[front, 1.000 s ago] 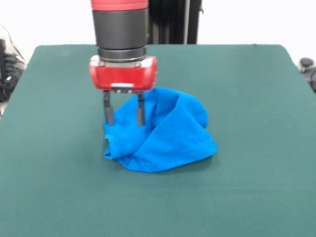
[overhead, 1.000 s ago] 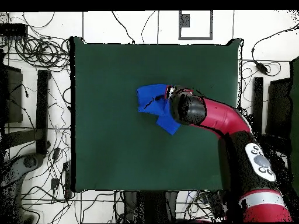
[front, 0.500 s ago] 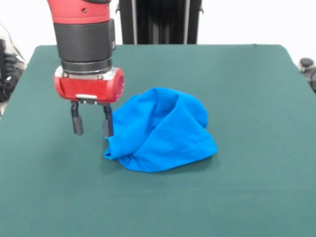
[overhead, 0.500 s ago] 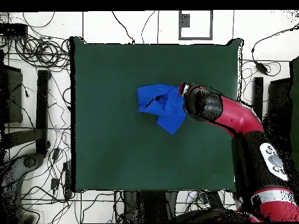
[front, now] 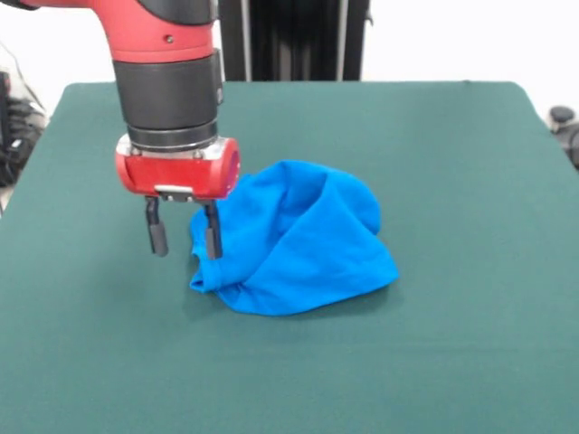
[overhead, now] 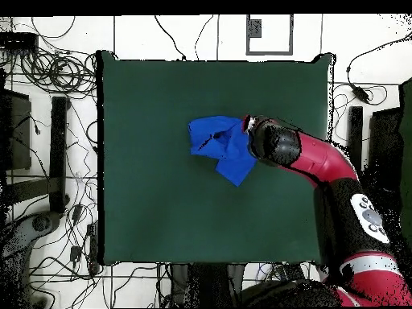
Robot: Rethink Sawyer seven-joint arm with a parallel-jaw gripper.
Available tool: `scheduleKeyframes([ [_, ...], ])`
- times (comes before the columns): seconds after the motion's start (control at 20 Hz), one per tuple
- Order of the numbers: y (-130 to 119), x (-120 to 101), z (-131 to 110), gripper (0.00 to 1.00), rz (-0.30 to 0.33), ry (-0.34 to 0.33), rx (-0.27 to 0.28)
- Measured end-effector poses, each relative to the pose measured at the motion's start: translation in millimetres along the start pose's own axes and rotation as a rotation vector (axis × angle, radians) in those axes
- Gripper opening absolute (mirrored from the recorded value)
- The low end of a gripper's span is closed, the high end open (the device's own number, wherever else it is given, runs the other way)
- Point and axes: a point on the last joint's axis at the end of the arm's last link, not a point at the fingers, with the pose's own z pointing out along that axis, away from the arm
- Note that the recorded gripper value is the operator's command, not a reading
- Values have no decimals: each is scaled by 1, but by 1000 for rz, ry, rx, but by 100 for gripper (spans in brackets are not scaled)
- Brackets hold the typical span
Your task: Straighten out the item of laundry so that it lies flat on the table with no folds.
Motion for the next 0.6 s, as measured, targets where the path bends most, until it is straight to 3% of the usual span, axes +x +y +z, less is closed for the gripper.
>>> scheduleKeyframes([
  [0.6,24,2,1,100,-32,2,-8],
])
